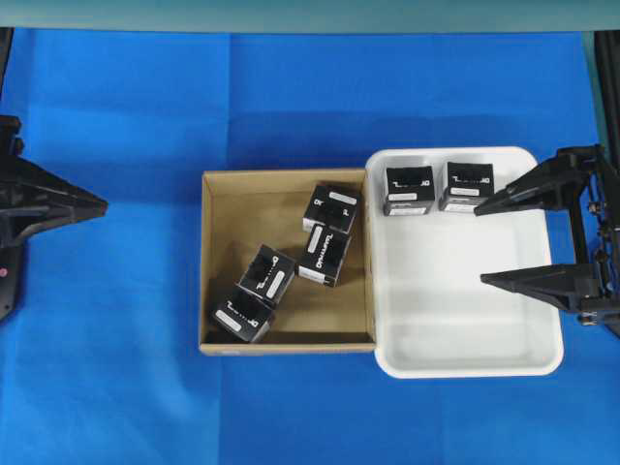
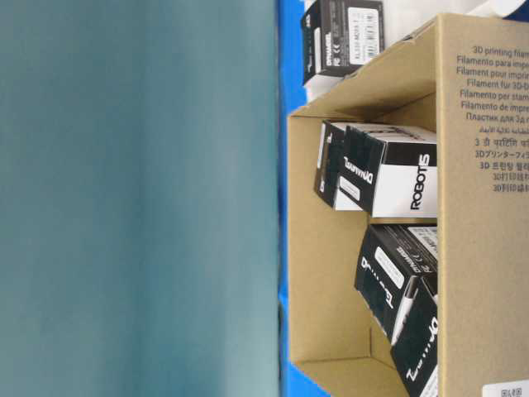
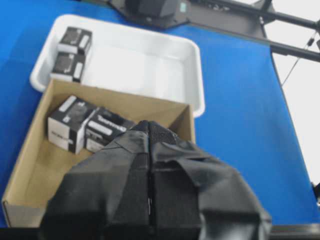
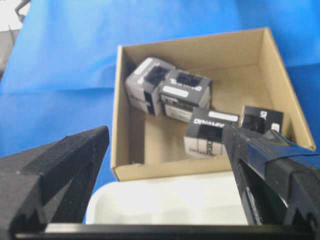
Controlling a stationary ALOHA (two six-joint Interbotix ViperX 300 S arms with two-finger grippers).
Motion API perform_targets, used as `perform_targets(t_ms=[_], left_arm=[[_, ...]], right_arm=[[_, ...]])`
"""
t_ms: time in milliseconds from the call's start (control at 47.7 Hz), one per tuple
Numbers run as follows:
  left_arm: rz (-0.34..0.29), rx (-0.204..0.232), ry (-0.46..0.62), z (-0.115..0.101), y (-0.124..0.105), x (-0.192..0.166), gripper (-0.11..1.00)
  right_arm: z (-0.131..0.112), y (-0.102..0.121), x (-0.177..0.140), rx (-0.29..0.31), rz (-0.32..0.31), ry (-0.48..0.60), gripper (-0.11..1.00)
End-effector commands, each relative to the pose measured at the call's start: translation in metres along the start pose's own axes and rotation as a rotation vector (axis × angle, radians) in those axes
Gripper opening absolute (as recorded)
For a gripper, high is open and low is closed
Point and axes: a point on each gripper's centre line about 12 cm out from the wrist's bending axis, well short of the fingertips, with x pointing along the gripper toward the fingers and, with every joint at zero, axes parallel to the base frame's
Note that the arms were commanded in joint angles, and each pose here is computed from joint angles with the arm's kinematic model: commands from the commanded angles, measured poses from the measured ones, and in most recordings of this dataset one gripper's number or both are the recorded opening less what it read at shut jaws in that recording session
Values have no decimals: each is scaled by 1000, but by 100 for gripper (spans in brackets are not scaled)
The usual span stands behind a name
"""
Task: Pick a box that is randomly placed inside the cardboard box.
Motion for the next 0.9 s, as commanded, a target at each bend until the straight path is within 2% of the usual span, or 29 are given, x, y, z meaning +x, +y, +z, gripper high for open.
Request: perform_targets(t_ms=[0,335,880], left_arm=[[-3,7,-4,2,-1,-1,-7],[1,4,14,-1,0,-1,-7],[-21,-10,11,0,-5,-5,-7]], right_arm=[[3,0,0,-5,1,-11,98],[14,3,-1,-17,15,-100,98],[20,3,-5,-8,21,-150,98]])
